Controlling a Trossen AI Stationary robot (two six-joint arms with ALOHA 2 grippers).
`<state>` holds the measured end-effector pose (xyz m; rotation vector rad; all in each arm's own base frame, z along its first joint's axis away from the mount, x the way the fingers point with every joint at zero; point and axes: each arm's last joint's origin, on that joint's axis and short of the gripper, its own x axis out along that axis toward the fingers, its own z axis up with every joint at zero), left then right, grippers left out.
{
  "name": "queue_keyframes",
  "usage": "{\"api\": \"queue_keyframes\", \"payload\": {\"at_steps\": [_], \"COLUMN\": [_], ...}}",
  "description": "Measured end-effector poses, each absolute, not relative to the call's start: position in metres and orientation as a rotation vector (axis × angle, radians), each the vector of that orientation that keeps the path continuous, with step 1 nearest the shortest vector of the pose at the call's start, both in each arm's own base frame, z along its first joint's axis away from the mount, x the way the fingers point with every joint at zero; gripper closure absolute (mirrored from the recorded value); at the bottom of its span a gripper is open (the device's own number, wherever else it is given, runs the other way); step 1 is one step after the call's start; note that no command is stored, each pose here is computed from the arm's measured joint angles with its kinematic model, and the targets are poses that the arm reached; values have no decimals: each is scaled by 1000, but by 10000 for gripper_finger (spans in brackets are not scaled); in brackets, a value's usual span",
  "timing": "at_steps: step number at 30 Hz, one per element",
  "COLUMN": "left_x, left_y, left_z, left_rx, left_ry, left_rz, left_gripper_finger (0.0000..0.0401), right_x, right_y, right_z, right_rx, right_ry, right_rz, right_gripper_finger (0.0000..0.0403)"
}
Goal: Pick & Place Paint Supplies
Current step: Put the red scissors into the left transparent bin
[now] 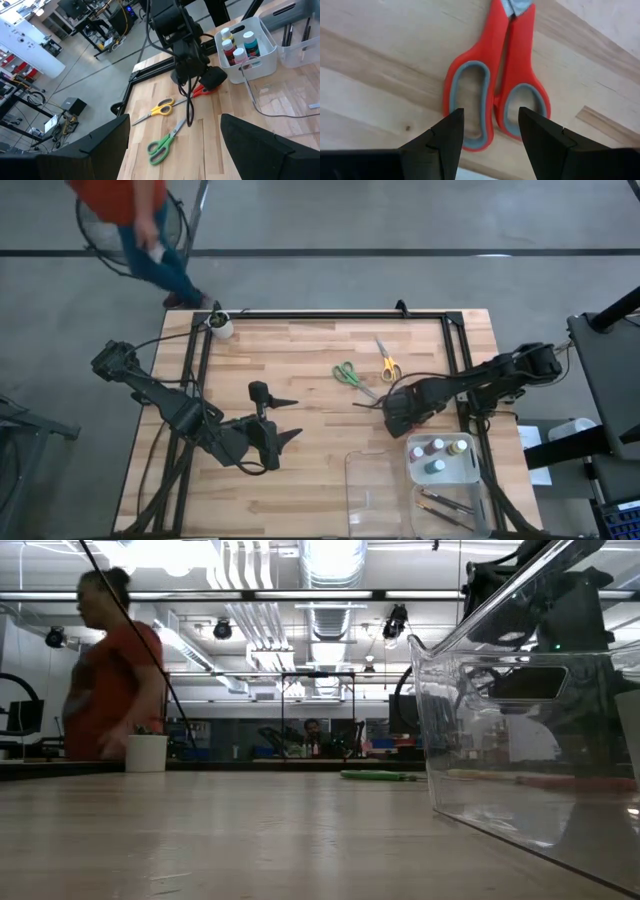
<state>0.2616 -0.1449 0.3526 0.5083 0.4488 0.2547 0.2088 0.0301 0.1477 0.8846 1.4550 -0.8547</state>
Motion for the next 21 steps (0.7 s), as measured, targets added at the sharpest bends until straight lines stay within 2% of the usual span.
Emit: {"api": "queue_keyframes", "payload": {"at_steps": [10,21], "left_x": [261,262], "left_y": [-145,-145], "left_z": [353,353], "left_rx": [508,508], "left_ry": [449,449], "left_rz": [255,255], "left_gripper_finger": [87,87], "right_x": [215,215], "right_y": [24,23], "right_z": [134,136], "right_rx": [854,860], "right_ry": [1517,1492], "right_rz": [-869,-852], "right_gripper_finger": [218,218]}}
